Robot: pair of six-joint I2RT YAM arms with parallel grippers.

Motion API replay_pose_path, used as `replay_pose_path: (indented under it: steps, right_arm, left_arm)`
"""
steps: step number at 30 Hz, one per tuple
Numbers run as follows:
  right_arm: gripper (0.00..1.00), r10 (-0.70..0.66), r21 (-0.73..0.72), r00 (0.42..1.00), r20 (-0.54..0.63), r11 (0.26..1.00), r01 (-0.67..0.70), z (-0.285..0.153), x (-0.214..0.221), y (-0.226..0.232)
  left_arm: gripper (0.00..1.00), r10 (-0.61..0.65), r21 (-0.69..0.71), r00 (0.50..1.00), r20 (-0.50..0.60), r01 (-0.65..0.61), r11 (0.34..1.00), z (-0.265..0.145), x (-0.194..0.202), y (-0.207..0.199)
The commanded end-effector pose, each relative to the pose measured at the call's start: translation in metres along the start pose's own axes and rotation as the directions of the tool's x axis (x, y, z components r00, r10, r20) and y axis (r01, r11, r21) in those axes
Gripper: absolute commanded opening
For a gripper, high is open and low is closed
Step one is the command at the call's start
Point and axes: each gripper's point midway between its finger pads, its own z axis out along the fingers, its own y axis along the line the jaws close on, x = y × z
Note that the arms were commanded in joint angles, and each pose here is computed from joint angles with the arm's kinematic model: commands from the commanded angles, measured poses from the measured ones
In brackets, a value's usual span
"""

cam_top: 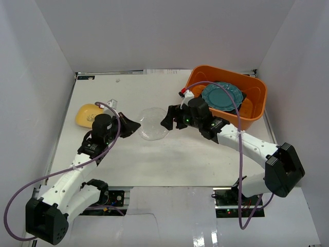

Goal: Place the plates into the plastic bin on the countertop

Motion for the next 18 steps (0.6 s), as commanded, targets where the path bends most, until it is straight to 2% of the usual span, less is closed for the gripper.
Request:
replay_pose_path:
  steps: [1,2,3,4,5,6,9,10,12,13,15,18]
  right_arm:
    - [0.82,0.014,-0.026,0.997,0.072,1.0,-0.012,0.005,-0.023,0.012]
    - [0.71,0.017,-0.032,0.997,0.076,0.999,-0.015,0.006,-0.024,0.013]
    - [0.4,0.023,-0.032,0.995,0.098,0.999,-0.02,0.004,-0.029,0.014]
    - [0.25,0.023,-0.03,0.993,0.117,0.999,-0.02,0.003,-0.035,0.015]
    - [0.15,0.024,-0.024,0.991,0.135,0.999,-0.021,0.001,-0.041,0.015]
    - [0.08,0.02,-0.014,0.985,0.171,1.0,-0.018,-0.003,-0.054,0.017]
    - [0.08,0.034,-0.008,0.975,0.218,0.999,-0.033,-0.009,-0.079,0.01]
    - [0.08,0.056,0.008,0.967,0.247,0.998,-0.06,-0.013,-0.095,-0.008]
    - [0.08,0.085,0.001,0.954,0.289,0.996,-0.089,-0.027,-0.118,-0.023]
    - [0.08,0.097,0.04,0.94,0.327,0.992,-0.116,-0.04,-0.132,-0.049]
    - [0.08,0.082,0.101,0.917,0.39,0.986,-0.131,-0.064,-0.152,-0.073]
    - [0.08,0.087,0.258,0.895,0.437,0.942,-0.217,-0.104,-0.166,-0.154]
  left_arm:
    - [0.0,0.042,0.039,0.999,-0.02,-0.042,0.998,-0.007,-0.002,-0.012]
    - [0.0,0.045,0.041,0.999,-0.028,-0.043,0.998,-0.007,0.0,-0.012]
    - [0.0,0.047,0.039,0.998,-0.039,-0.046,0.998,-0.006,0.002,-0.012]
    - [0.05,0.05,0.032,0.998,-0.043,-0.049,0.998,-0.005,0.003,-0.01]
    - [0.18,0.053,0.019,0.998,-0.04,-0.053,0.998,-0.005,0.002,-0.007]
    - [0.44,0.067,-0.02,0.997,-0.025,-0.067,0.998,-0.005,-0.002,-0.001]
    - [0.78,0.091,-0.144,0.995,0.04,-0.085,0.986,-0.007,-0.019,0.016]
    - [0.89,0.094,-0.181,0.994,0.056,-0.083,0.98,-0.008,-0.025,0.021]
    - [0.93,0.116,-0.27,0.989,0.095,-0.087,0.959,-0.014,-0.036,0.034]
    - [0.97,0.134,-0.351,0.977,0.166,-0.069,0.934,-0.021,-0.052,0.046]
    - [0.98,0.145,-0.441,0.961,0.234,-0.028,0.897,-0.03,-0.067,0.066]
    - [0.98,0.093,-0.501,0.949,0.301,0.075,0.862,-0.035,-0.084,0.096]
